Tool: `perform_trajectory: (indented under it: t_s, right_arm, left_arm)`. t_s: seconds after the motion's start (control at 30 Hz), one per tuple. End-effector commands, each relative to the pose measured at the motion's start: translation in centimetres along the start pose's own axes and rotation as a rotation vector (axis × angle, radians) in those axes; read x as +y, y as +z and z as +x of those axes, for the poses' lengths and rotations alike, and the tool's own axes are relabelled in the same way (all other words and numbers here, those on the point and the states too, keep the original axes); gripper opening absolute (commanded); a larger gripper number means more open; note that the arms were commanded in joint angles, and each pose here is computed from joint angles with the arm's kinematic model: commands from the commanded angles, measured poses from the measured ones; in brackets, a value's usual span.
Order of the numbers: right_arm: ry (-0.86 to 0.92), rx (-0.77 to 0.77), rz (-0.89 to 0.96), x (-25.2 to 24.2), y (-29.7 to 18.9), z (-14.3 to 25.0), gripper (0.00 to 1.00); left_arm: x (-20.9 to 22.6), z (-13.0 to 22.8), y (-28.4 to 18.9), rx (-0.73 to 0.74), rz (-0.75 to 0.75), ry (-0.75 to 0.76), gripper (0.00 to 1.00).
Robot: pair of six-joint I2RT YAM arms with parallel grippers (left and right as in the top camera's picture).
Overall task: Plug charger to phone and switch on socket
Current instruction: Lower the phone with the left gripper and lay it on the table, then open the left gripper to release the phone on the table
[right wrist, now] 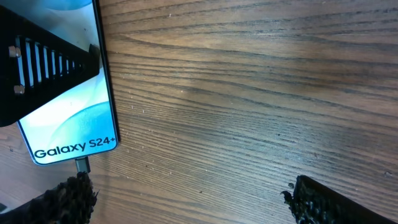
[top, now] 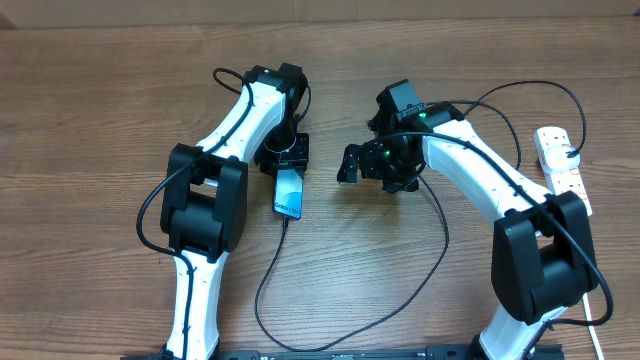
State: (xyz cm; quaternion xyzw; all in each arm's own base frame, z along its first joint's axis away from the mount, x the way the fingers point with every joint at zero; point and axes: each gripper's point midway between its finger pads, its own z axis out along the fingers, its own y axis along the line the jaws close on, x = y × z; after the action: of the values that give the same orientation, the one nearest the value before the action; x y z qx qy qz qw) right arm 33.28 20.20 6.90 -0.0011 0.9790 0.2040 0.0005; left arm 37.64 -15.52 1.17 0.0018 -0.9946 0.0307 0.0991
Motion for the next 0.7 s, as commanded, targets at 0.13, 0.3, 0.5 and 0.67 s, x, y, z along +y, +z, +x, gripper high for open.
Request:
perform_trajectory:
  t_s: [0.13, 0.3, 0.5, 0.67]
  right_arm:
    - [-0.012, -0.009, -0.009, 0.52, -0.33, -0.02, 1.0]
    - [-0.013, -0.009, -0.009, 0.51, -0.33, -0.03, 1.0]
    - [-0.013, -0.009, -0.009, 0.51, -0.33, -0.03, 1.0]
    - [-0.012, -0.011, -0.006, 0.46, -0.33, -0.05, 1.0]
  left_arm:
    - [0.31, -0.13, -0.54, -0.014, -0.025, 0.021, 0.53]
    - [0.29, -0.15, -0.54, -0.015, -0.024, 0.021, 0.54]
    - [0.3, -0.14, -0.54, -0.015, -0.024, 0.021, 0.62]
    - [0.3, -0.14, -0.54, -0.015, -0.025, 0.021, 0.62]
